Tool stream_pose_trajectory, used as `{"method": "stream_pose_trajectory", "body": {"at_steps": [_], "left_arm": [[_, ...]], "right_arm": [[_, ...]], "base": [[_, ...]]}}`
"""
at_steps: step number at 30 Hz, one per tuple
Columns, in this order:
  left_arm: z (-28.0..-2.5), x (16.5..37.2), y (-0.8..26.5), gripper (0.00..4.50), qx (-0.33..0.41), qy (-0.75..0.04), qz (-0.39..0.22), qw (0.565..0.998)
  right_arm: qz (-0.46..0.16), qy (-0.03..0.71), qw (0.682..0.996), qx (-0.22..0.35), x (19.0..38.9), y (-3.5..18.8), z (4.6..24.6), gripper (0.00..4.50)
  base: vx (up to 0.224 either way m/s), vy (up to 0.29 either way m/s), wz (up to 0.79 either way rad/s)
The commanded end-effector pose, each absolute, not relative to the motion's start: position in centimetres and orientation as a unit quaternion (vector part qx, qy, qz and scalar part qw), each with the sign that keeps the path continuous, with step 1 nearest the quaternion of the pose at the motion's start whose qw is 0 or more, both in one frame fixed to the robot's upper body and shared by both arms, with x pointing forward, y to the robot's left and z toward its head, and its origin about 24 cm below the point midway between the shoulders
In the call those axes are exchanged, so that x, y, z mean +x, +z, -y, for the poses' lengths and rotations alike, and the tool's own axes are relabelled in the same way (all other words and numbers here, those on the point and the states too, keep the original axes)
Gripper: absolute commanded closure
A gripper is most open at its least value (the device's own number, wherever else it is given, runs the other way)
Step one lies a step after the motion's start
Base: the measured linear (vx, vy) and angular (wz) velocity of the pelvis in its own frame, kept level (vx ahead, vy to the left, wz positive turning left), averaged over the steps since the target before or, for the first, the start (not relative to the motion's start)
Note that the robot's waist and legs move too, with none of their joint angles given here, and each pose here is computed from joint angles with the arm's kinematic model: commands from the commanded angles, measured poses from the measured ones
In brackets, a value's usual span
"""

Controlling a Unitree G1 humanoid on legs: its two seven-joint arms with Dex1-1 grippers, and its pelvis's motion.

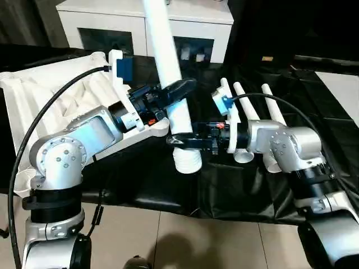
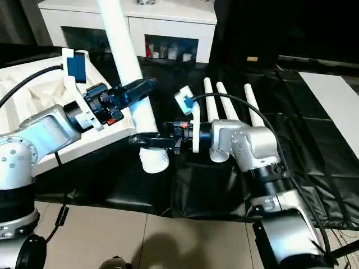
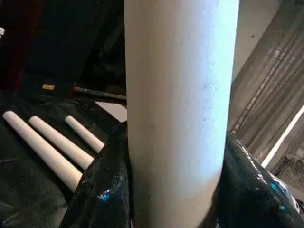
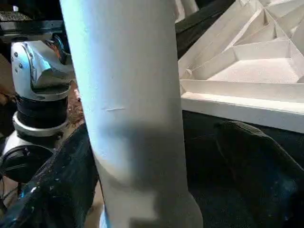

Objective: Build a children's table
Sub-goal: Pick table leg

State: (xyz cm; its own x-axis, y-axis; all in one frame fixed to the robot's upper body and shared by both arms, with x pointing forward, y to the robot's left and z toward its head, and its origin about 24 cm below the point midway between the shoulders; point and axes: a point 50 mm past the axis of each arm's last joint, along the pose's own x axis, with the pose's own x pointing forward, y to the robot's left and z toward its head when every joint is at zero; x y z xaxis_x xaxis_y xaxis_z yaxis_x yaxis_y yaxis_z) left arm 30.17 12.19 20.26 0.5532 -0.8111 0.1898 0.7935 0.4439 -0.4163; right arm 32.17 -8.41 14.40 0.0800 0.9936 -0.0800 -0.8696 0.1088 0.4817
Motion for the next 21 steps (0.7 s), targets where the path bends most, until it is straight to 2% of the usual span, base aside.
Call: {"method": "stream_pose_trajectory", "body": {"at_steps": [1,13,17,18,19,20,21], "left_arm": [[-12.1,30.2,20.8,2.62,-0.225,-0.481,-0.006,0.847],[-12.0,30.3,20.7,2.62,-0.228,-0.482,-0.009,0.846],[-12.0,30.4,20.6,2.62,-0.230,-0.480,-0.010,0.846],[-12.0,30.5,20.5,1.92,-0.227,-0.475,-0.011,0.850],[-12.1,30.7,20.4,1.92,-0.225,-0.464,-0.015,0.857],[-12.3,31.3,20.4,1.92,-0.241,-0.438,-0.012,0.866],[-12.4,31.5,20.4,1.92,-0.245,-0.428,-0.011,0.870]], "right_arm": [[-0.204,0.647,0.719,0.151,32.3,14.6,8.5,1.00],[-0.199,0.655,0.710,0.168,32.1,14.5,8.1,1.90],[-0.173,0.645,0.724,0.174,32.3,14.6,7.9,2.24],[-0.165,0.639,0.731,0.174,32.4,14.7,7.8,2.35],[-0.159,0.634,0.736,0.175,32.6,14.7,7.8,2.35],[-0.138,0.614,0.758,0.171,33.0,14.9,7.7,2.42],[-0.131,0.606,0.766,0.169,33.2,14.9,7.7,2.42]], "base": [[0.000,0.000,0.00],[0.000,0.000,0.00],[0.000,0.000,0.00],[0.000,0.000,0.00],[0.000,0.000,0.00],[0.000,0.000,0.00],[0.000,0.000,0.00]]}}
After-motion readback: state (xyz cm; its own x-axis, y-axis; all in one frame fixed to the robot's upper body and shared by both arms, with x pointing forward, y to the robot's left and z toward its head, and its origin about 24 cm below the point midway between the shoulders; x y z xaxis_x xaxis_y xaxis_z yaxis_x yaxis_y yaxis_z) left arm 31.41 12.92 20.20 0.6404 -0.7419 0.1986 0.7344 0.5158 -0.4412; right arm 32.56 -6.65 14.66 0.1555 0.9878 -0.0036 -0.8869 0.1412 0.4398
